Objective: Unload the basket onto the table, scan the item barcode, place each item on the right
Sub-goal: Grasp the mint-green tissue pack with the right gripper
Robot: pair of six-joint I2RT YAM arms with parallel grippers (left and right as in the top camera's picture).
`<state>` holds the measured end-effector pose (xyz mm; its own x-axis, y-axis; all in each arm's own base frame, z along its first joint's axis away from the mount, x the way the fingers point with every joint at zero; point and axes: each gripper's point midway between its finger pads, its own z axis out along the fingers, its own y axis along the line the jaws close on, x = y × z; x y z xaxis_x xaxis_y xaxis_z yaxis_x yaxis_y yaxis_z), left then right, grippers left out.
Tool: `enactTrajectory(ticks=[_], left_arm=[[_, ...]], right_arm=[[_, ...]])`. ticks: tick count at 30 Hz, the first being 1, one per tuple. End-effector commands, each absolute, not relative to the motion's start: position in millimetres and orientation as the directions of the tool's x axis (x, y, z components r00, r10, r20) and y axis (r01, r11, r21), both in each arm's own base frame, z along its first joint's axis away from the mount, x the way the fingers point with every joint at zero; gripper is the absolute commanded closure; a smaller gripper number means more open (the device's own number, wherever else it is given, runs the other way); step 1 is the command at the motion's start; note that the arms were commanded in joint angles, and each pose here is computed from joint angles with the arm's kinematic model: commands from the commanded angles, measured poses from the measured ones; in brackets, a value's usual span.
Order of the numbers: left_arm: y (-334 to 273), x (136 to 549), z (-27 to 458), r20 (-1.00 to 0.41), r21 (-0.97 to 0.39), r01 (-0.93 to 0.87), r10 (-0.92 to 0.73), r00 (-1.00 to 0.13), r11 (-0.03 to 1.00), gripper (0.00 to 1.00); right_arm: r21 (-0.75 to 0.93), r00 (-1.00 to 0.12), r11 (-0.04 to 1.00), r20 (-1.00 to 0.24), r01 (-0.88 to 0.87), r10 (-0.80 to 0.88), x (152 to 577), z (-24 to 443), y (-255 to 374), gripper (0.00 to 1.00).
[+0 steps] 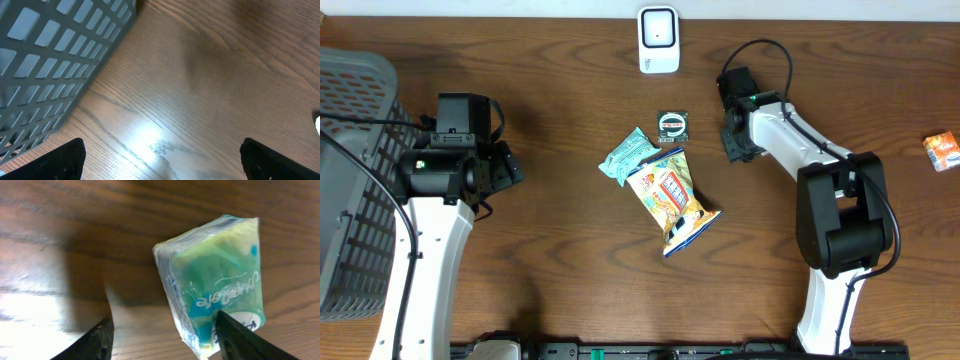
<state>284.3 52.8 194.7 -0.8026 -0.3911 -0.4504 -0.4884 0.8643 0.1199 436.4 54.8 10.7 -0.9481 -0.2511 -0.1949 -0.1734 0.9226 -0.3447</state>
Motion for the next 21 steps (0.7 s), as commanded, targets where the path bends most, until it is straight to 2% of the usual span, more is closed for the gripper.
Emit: enactTrajectory(ticks=[1, 4, 5, 10, 14, 16, 21], left_arm=[[57.2, 283.5, 196.1, -0.455, 0.141, -0.491, -0.384, -0.803, 0.860, 0.02], [57.2, 283.5, 196.1, -0.455, 0.141, -0.491, -0.384, -0.803, 0.860, 0.02], [57.2, 283.5, 196.1, -0.455, 0.141, -0.491, -0.384, -0.803, 0.860, 0.02], [57.2, 283.5, 196.1, -0.455, 0.141, -0.491, -0.384, -0.803, 0.860, 0.02], [57.2, 283.5, 196.1, -0.455, 0.141, -0.491, -0.384, -0.803, 0.860, 0.02], [57.2, 283.5, 196.1, -0.455, 0.141, -0.491, -0.384, -0.803, 0.860, 0.02], [57.2, 283.5, 196.1, -0.455, 0.141, -0.491, -0.384, -0.803, 0.860, 0.02]], right_arm=[[-0.378, -0.955, 0.914, -0.181, -0.151, -0.233, 435.0, 3.2, 34.7, 0.36], [-0.348, -0.956, 0.928, -0.202, -0.133, -0.213, 439.6, 2.1, 32.1, 0.50], [-0.331, -0.957, 0.934, -0.204, -0.131, -0.206, 440.0, 1.2, 32.0, 0.58], [-0.251, -0.959, 0.959, -0.214, -0.128, -0.184, 440.1, -4.7, 36.0, 0.60], [-0.136, -0.966, 0.978, -0.186, -0.157, -0.181, 430.4, -10.7, 52.9, 0.81], [-0.039, -0.974, 0.984, -0.143, -0.172, -0.176, 416.2, -11.8, 72.0, 0.86], [0.053, -0.987, 0.987, -0.048, -0.153, -0.150, 386.7, 0.5, 99.0, 0.95]])
